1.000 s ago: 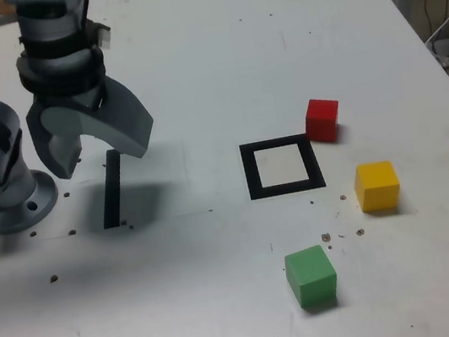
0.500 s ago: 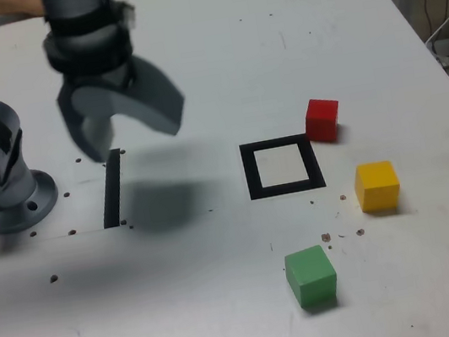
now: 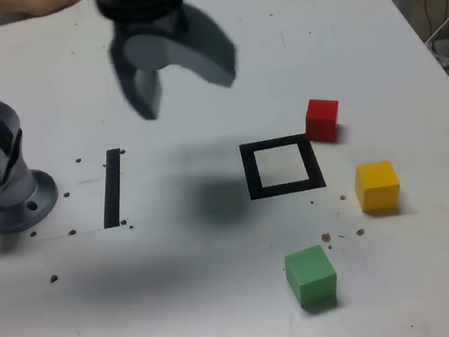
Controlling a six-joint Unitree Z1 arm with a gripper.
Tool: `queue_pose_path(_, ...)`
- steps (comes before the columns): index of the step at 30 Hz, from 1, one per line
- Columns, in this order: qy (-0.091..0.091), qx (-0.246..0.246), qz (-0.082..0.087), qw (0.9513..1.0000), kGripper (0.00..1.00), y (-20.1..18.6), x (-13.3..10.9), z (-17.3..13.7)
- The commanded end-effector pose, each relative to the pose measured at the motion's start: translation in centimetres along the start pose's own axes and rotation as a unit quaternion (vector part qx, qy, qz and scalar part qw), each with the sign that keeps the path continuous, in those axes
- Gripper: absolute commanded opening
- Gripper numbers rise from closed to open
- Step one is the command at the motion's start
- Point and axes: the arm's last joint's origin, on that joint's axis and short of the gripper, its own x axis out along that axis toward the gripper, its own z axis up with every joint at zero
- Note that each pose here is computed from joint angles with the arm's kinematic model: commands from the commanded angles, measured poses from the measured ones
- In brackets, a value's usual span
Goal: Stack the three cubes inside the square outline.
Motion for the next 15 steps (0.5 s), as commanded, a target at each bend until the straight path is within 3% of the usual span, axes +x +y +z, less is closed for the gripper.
queue_pose_path(1,0.004,0.001,0.0,1.0,0.97,0.2,0.3,1.4)
queue_pose_path(15,0.007,0.005,0.032,0.9994,0.97,1.4,0.9,7.6)
